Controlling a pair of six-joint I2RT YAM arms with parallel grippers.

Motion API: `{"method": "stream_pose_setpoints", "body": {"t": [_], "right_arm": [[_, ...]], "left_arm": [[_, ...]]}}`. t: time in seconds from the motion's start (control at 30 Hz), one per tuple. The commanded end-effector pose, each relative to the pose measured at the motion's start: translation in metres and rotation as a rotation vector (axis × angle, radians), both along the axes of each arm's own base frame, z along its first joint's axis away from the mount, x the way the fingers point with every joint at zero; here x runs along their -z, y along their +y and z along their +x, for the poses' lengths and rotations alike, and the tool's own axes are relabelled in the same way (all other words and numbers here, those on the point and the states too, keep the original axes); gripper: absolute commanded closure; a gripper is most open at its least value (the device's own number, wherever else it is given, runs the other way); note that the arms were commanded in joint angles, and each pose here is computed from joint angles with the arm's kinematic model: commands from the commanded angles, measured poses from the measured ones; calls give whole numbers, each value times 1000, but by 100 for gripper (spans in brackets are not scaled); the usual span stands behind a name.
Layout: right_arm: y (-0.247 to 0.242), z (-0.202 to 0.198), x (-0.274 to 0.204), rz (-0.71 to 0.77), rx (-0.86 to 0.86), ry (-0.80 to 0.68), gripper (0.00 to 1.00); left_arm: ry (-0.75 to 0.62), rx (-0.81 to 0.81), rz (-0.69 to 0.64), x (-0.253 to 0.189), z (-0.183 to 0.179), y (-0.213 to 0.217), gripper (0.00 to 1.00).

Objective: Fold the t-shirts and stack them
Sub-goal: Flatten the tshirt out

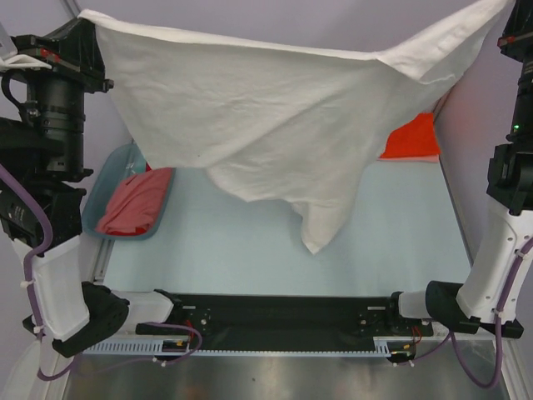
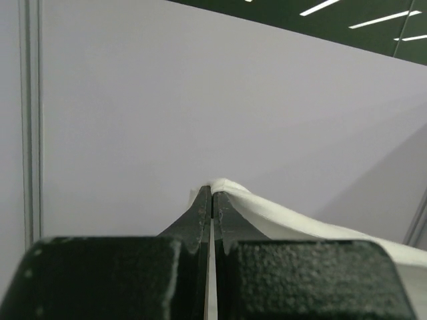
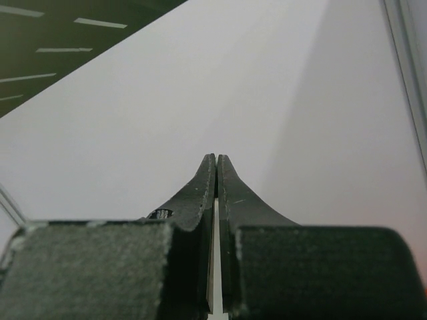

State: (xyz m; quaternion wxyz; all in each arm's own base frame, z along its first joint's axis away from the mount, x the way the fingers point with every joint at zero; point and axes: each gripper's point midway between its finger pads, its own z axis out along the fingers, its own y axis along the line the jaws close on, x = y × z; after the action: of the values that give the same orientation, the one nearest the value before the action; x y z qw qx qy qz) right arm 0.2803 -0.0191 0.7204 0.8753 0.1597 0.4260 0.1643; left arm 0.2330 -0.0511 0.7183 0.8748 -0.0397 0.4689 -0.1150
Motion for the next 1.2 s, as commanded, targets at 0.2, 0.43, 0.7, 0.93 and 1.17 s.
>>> {"method": "stream_pose_setpoints", "body": {"t": [0.2, 0.43, 0.7, 0.93, 1.17], "right_arm": [[-12, -52, -38, -33, 111, -126, 100], [-9, -139, -51, -26, 154, -235, 100], [-3, -225, -27, -23, 141, -302, 100], [9, -130, 2, -90, 70, -107, 100], [25, 30, 120, -130, -44, 191, 100]], "left_arm": [[-78, -32, -54, -21, -45, 31, 100], [-189, 164, -160, -25, -113, 36, 100], [-165, 312, -76, 18, -153, 23, 100], [24, 264, 38, 77, -82, -7, 100], [459, 133, 154, 235, 49, -43, 100]]}}
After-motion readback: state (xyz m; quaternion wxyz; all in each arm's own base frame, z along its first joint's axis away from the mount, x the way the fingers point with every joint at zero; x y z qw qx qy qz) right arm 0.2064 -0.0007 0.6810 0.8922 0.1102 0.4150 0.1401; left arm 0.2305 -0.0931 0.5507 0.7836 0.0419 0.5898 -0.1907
